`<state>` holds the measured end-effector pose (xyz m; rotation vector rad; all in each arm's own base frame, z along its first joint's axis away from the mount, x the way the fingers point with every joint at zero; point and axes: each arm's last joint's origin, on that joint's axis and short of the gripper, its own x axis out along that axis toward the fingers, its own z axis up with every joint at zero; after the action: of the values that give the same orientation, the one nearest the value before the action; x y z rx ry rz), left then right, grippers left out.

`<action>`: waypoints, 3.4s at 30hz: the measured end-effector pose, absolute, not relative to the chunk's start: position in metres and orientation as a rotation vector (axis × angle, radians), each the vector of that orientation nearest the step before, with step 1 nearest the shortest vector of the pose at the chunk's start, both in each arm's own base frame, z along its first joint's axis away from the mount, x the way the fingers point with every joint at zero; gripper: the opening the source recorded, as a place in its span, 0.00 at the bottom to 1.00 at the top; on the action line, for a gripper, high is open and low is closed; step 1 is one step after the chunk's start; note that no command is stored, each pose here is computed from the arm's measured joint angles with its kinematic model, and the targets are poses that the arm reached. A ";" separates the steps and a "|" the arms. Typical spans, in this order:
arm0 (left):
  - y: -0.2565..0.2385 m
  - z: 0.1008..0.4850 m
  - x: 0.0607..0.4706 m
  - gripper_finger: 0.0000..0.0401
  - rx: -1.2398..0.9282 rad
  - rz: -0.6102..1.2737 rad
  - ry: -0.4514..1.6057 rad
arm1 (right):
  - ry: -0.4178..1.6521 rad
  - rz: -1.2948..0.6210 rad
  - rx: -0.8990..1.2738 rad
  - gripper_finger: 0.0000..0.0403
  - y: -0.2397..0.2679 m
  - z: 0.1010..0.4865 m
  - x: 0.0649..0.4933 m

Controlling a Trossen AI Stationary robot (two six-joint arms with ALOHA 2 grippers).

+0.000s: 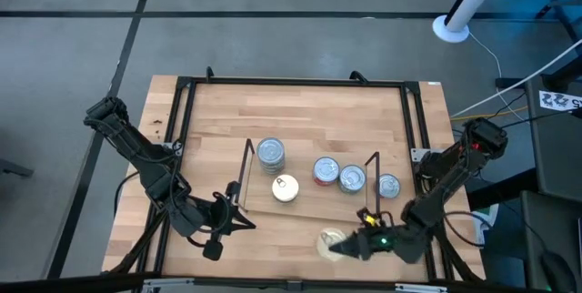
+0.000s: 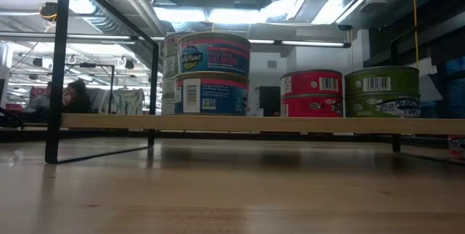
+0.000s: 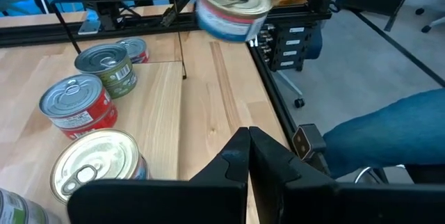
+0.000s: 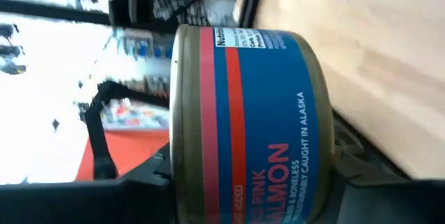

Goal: Stack canned seafood by type on shelf
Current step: Stack the blue pink tuna can on top of the blue pink tuna cans on the shelf

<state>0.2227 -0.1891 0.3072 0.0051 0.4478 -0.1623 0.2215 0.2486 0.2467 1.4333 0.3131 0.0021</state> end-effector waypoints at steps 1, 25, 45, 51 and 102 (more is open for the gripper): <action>-0.189 0.307 0.223 0.01 -0.001 -0.161 0.448 | 0.294 -0.005 1.443 0.45 0.245 0.248 0.226; -0.186 0.307 0.225 0.01 -0.001 -0.149 0.448 | 0.211 0.064 1.291 0.50 0.178 0.268 0.313; -0.171 0.295 0.250 0.01 0.078 -0.008 0.449 | 0.286 -0.145 1.314 0.45 0.117 0.234 0.349; -0.150 0.289 0.269 0.01 0.095 0.085 0.461 | 0.317 -0.173 1.316 0.47 0.112 0.231 0.350; -0.125 0.246 0.292 0.01 0.245 0.195 0.694 | 0.418 -0.164 1.479 0.70 0.113 0.227 0.348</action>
<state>0.2918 -0.1246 0.2459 0.2446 0.6942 0.1948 0.3484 0.1133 0.2268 1.4789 0.4180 -0.1645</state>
